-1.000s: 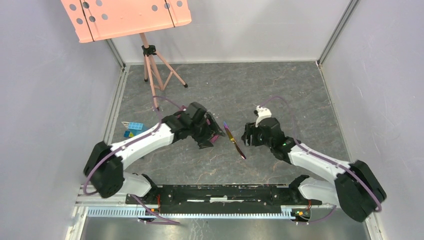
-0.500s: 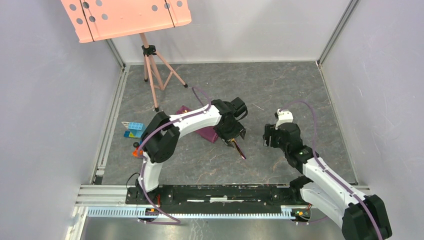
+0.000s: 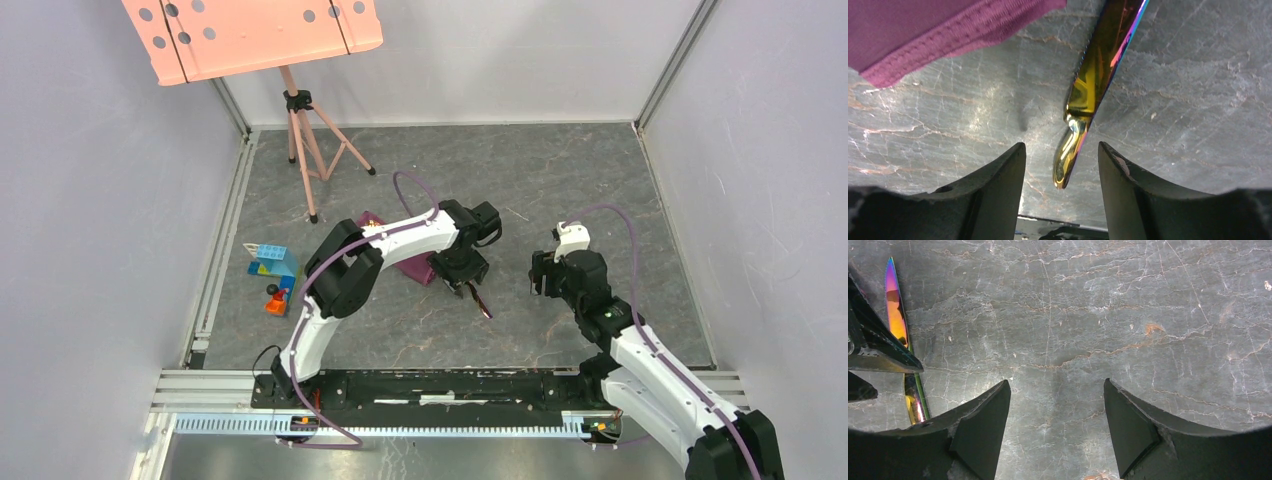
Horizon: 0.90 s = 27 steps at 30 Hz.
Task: Fold the napkin into a case and place the utensils inside
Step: Pick up the knife from the center of the board.
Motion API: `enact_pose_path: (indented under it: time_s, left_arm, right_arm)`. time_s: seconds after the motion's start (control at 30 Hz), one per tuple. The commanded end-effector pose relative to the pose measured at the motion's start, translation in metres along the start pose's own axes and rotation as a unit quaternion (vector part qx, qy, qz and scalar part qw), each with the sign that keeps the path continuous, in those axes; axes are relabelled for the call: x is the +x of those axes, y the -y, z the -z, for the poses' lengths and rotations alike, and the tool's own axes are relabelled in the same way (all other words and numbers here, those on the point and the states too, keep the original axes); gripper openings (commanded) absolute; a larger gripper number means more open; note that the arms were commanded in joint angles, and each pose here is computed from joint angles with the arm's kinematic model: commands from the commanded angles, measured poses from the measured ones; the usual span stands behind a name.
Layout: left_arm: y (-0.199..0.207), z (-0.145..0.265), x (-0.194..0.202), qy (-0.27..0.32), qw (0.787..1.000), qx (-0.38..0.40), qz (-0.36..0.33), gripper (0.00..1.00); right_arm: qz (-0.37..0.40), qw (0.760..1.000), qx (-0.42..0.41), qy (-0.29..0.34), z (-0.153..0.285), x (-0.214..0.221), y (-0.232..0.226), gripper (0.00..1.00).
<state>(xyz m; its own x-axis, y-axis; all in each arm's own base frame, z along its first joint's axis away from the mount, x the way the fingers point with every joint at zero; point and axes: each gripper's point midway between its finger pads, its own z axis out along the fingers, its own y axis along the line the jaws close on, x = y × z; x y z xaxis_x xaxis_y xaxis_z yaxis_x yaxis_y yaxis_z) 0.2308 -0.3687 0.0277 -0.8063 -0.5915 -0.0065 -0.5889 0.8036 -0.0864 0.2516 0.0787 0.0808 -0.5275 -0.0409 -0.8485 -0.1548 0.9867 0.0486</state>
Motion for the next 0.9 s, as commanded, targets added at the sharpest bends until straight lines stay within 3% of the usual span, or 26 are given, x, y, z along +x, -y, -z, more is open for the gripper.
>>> enact_pose_path:
  time_s: [0.0,0.1,0.3,0.53,0.63,0.7,0.87]
  left_arm:
    - [0.002,-0.004,-0.012,0.038,0.998,-0.018,0.038,0.6]
    - [-0.002,-0.01,-0.012,0.038,0.998,-0.035,0.037,0.5]
    - [-0.01,-0.027,-0.016,0.051,0.995,-0.069,0.044,0.48]
    - [-0.016,-0.044,-0.021,0.066,0.994,-0.087,0.026,0.25]
    - [0.001,-0.038,-0.021,0.076,0.996,-0.049,-0.027,0.15]
    - [0.016,-0.026,-0.018,0.094,0.994,-0.014,-0.063,0.02]
    - [0.037,-0.001,0.001,0.087,0.985,0.052,-0.137,0.02]
  right_arm:
    - [0.005,1.0,-0.002,0.013,0.0,-0.003,0.001,0.75]
    - [0.004,1.0,0.0,0.017,0.002,-0.005,0.002,0.75]
    - [0.002,1.0,-0.002,0.028,0.005,-0.008,0.002,0.75]
    - [-0.005,0.999,0.0,0.038,0.009,-0.012,0.003,0.75]
    - [-0.011,0.999,0.003,0.038,0.01,-0.011,0.004,0.77]
    - [-0.014,0.999,0.016,0.038,0.011,-0.012,0.008,0.78]
    - [-0.018,0.998,0.044,0.049,0.014,-0.02,0.017,0.81]
